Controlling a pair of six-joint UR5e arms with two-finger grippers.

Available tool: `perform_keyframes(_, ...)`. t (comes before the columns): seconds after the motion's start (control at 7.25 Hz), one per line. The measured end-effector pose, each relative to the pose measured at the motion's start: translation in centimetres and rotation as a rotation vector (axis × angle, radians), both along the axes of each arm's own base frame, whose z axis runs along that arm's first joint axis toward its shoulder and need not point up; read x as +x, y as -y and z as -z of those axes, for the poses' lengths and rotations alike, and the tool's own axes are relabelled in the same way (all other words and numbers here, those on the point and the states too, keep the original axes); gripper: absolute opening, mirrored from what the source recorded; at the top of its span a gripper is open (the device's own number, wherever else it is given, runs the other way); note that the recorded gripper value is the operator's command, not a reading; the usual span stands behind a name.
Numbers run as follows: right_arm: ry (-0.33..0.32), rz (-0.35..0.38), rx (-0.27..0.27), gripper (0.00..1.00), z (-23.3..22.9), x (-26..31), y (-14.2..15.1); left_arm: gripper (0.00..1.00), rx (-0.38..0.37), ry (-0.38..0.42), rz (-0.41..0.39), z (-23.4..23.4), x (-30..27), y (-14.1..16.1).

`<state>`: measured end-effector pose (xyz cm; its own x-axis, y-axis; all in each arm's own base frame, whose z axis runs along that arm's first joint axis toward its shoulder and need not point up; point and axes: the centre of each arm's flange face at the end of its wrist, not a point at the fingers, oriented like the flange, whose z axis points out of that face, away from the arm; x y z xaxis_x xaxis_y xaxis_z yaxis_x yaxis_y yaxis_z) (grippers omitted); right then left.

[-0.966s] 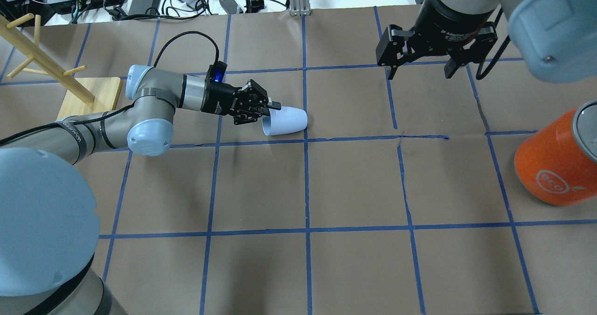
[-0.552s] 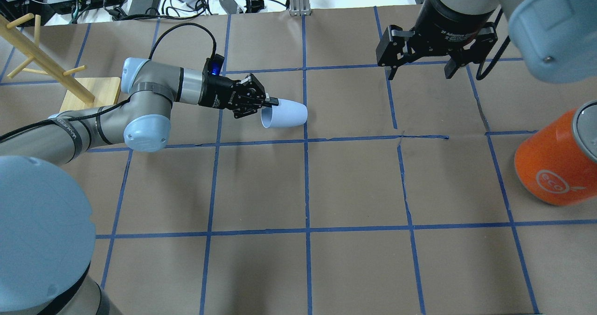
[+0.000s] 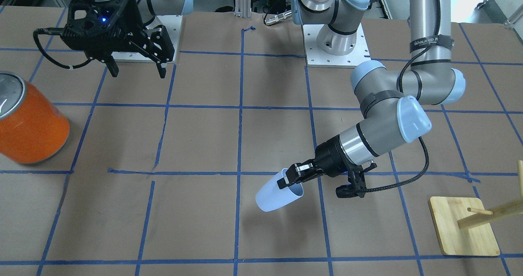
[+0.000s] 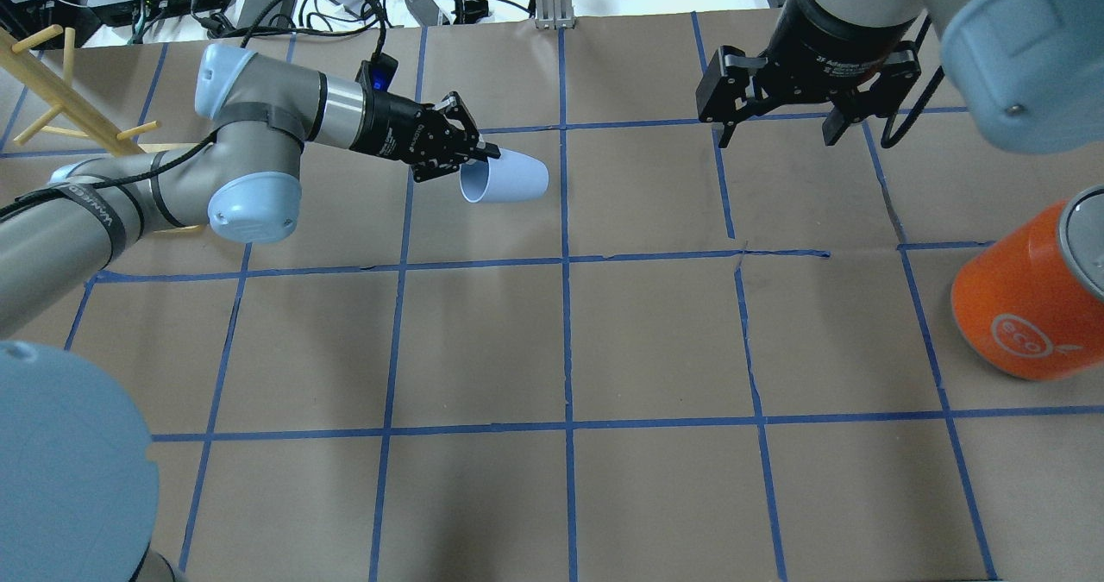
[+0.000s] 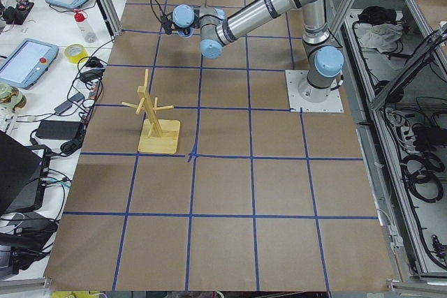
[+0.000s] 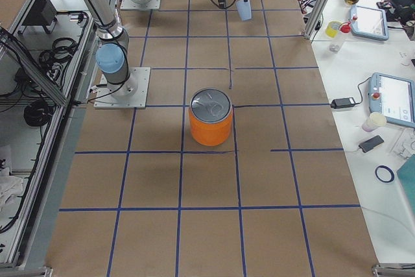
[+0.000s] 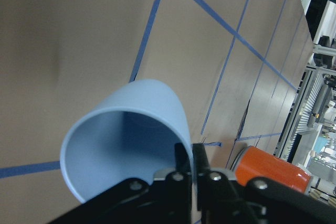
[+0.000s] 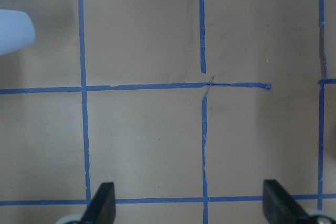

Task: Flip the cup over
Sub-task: 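Grasp the cup's closed end with the left gripper and lift it, then rotate the cup opening-up and set it down with the left gripper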

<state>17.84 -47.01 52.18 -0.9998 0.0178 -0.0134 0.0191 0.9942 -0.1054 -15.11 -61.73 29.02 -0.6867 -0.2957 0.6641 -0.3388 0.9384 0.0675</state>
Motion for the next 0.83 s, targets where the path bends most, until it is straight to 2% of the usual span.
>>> perform_keyframes(0.28, 0.0, 0.001, 0.001, 1.0, 0.0, 0.0, 0.0, 0.0, -0.043, 0.225, 0.04, -2.7, 2.7, 1.5)
perform_keyframes(0.55, 0.0, 0.001, 0.0, 1.0, 0.0, 0.0, 0.0, 0.0, -0.051, 0.468, 0.194, -4.9, 7.4, 3.6)
perform_keyframes(0.69, 0.0, 0.001, 0.0, 1.0, 0.0, 0.0, 0.0, 0.0, -0.059, 0.56, 0.281, -4.7, 9.4, 4.5)
perform_keyframes(0.83, 0.0, 0.001, 0.001, 1.0, 0.0, 0.0, 0.0, 0.0, -0.061, 0.611, 0.339, -3.6, 10.9, 5.4)
